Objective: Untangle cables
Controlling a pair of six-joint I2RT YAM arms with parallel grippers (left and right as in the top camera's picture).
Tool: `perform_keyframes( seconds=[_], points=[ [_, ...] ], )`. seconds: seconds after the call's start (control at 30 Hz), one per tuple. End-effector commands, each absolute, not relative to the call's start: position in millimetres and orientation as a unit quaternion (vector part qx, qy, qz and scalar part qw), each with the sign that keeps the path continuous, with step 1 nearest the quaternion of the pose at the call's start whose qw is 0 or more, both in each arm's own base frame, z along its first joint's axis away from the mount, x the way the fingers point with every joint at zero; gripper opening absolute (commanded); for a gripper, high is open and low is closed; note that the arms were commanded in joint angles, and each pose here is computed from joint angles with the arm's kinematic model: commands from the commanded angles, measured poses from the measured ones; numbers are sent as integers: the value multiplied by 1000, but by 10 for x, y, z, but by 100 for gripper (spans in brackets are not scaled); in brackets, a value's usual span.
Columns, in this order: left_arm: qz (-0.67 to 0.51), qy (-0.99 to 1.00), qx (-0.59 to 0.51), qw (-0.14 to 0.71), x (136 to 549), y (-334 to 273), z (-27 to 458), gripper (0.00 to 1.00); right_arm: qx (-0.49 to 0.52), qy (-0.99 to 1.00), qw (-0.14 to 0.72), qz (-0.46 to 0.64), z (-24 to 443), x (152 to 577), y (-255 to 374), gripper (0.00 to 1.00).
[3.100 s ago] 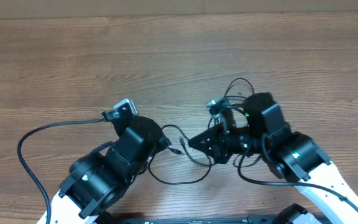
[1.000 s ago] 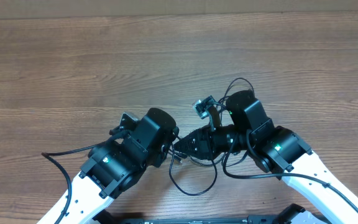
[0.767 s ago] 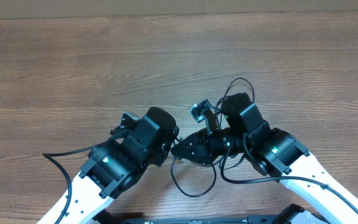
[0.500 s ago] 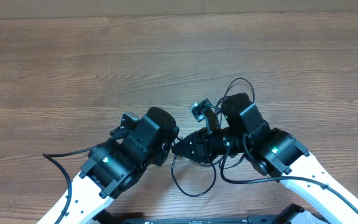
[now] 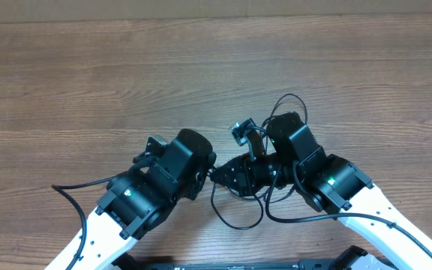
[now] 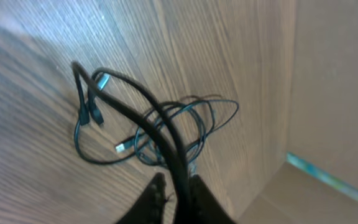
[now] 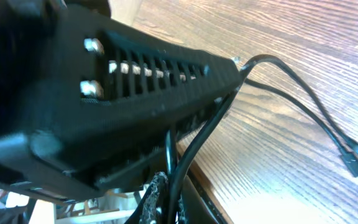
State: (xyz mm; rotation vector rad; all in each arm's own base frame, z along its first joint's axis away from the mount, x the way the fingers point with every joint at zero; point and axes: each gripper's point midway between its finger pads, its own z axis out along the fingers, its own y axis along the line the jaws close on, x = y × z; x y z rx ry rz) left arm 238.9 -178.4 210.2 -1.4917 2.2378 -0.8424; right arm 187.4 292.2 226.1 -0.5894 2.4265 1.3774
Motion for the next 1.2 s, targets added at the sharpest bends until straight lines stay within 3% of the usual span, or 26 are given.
perform_keyframes(
  seconds=[0.0,0.03,0.07,0.57,0.73,1.17],
  points=[
    [-274,789,-523,167,2370,-1707,2048,54,-205,847,158,464,2210,1929,2916,4],
    [-262,791,-525,171,2352,-1660,2021,80,-203,849,161,461,2204,1943,2910,4],
    [-251,793,-527,173,2329,-1616,1993,100,-202,850,163,459,2199,1952,2907,4],
    [-25,823,-529,205,1815,-758,1704,100,-153,897,196,364,1981,2117,2600,4],
    [33,832,-521,189,1605,-564,1675,100,-136,893,260,341,2193,2180,2411,4],
    [32,832,-521,189,1608,-568,1674,100,-16,848,482,219,2936,2357,1440,4]
  ],
)
